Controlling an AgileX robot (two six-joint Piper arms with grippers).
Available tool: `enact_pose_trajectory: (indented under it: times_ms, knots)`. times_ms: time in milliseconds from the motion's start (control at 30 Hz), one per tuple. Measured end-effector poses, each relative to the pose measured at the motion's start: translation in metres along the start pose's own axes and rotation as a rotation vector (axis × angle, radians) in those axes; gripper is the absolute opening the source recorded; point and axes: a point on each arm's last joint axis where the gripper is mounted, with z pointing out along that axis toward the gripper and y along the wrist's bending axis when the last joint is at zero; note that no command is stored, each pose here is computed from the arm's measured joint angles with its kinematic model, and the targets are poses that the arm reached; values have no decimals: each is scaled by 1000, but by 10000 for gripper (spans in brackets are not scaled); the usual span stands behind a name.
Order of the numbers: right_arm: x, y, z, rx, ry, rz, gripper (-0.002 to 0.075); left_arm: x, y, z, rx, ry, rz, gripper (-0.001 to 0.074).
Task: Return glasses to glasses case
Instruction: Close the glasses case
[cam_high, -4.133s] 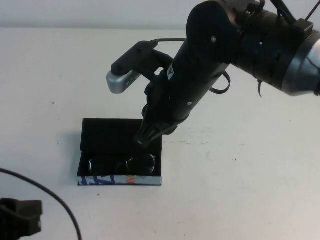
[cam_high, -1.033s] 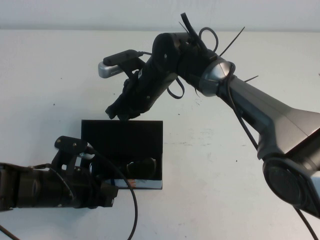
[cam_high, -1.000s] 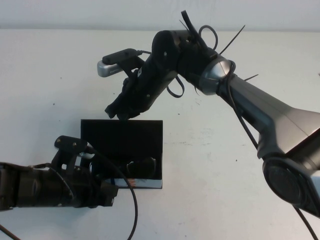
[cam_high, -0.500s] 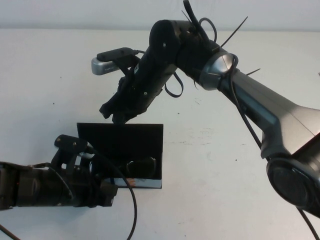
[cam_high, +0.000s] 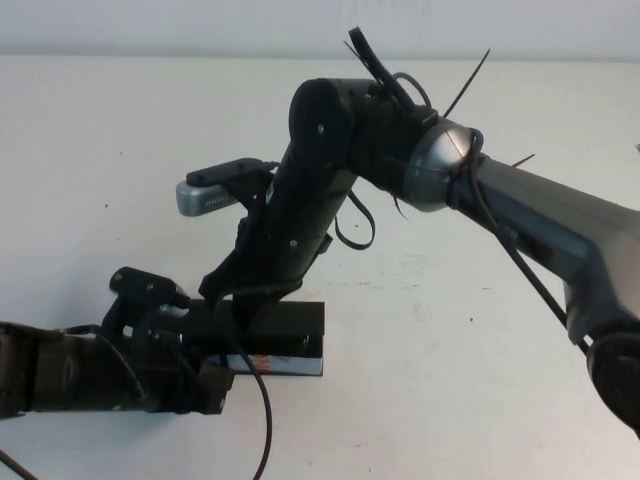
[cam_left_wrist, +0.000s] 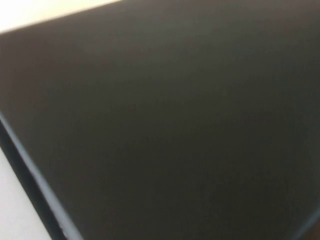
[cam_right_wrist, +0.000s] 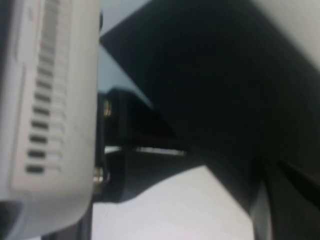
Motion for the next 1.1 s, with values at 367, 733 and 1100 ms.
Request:
enact_pose_trajectory:
  times_ms: [367, 733, 1100]
  knots:
    - [16, -3, 22, 0, 87, 23, -13, 0, 0, 0, 0, 1, 3, -1]
    - [16, 3, 5, 22, 55, 6, -13, 8, -13, -22, -11, -31, -3, -1]
    - [22, 37, -88, 96, -130, -8, -13, -12, -63, -104, -8, -351, 153, -1]
